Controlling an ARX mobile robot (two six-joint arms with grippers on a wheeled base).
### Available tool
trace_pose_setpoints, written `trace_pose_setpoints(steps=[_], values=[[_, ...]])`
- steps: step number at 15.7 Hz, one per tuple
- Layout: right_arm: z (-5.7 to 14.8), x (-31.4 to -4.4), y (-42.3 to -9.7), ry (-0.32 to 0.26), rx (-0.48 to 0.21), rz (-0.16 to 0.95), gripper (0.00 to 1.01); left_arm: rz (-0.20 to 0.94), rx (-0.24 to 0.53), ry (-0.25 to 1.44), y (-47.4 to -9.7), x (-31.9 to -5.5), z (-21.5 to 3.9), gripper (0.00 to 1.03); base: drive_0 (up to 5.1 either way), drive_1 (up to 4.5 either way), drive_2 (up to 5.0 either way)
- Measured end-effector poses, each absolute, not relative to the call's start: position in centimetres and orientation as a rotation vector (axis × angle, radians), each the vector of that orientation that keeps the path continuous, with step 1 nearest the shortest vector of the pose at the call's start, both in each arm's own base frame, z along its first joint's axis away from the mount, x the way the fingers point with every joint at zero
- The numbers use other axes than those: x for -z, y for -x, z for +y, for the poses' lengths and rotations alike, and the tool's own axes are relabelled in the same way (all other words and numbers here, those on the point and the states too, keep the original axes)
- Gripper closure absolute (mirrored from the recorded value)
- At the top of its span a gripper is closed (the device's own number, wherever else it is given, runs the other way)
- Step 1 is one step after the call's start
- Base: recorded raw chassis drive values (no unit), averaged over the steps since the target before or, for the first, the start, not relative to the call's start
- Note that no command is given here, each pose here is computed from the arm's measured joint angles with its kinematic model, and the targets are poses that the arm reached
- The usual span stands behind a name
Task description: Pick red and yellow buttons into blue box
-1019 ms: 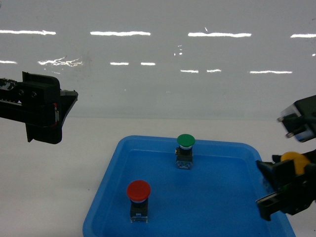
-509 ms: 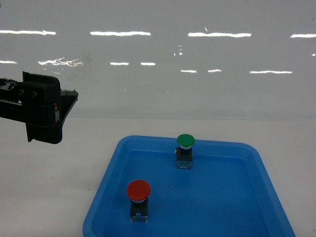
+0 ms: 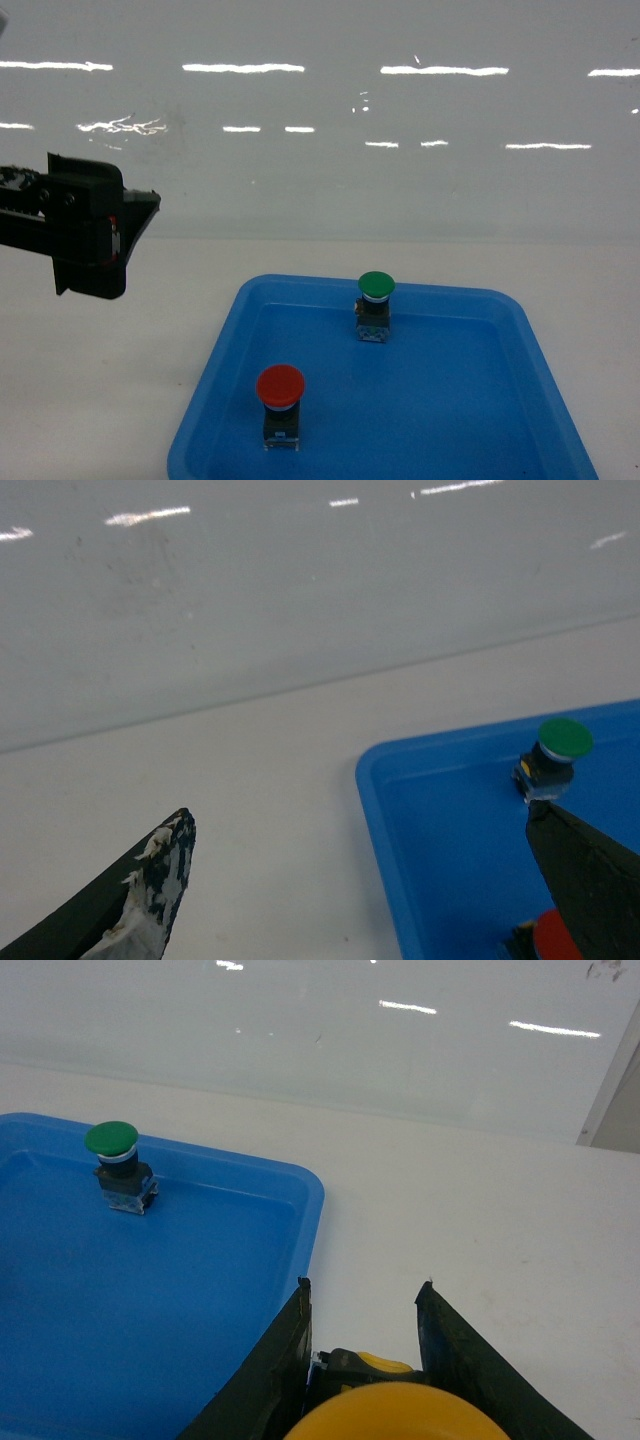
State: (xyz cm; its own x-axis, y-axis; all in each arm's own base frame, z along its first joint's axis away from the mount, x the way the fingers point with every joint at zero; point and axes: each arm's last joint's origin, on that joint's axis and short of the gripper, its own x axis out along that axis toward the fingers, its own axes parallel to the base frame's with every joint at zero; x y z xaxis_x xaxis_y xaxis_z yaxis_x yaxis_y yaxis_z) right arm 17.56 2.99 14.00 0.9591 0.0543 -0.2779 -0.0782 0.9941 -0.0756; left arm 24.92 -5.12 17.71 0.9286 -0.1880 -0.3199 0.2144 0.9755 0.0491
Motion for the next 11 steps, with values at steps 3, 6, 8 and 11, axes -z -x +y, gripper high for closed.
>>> trace_pose_setpoints(steps=[3, 6, 8, 11], values=[[3.0, -14.0, -17.6, 0.086, -0.067, 0.279, 0.72, 0.418, 0.238, -0.074, -24.5, -16.9, -5.8, 0.05, 0.0, 0.0, 0.0], [3.0, -14.0, -17.6, 0.086, -0.067, 0.28, 0.72, 0.51, 0.344, -0.048, -25.3, -16.0, -8.1, 0.05, 0.0, 0.0, 0.0], [3.0, -14.0, -17.5, 0.086, -0.067, 0.28, 0.72, 0.577, 0.358, -0.073, -26.2, -15.2, -9.7, 0.05, 0.0, 0.0, 0.0], [3.0, -14.0, -17.5, 0.086, -0.067, 0.28, 0.72, 0.64, 0.357, -0.09, -27.7, -14.5, -11.4, 0.05, 0.0, 0.0, 0.0]])
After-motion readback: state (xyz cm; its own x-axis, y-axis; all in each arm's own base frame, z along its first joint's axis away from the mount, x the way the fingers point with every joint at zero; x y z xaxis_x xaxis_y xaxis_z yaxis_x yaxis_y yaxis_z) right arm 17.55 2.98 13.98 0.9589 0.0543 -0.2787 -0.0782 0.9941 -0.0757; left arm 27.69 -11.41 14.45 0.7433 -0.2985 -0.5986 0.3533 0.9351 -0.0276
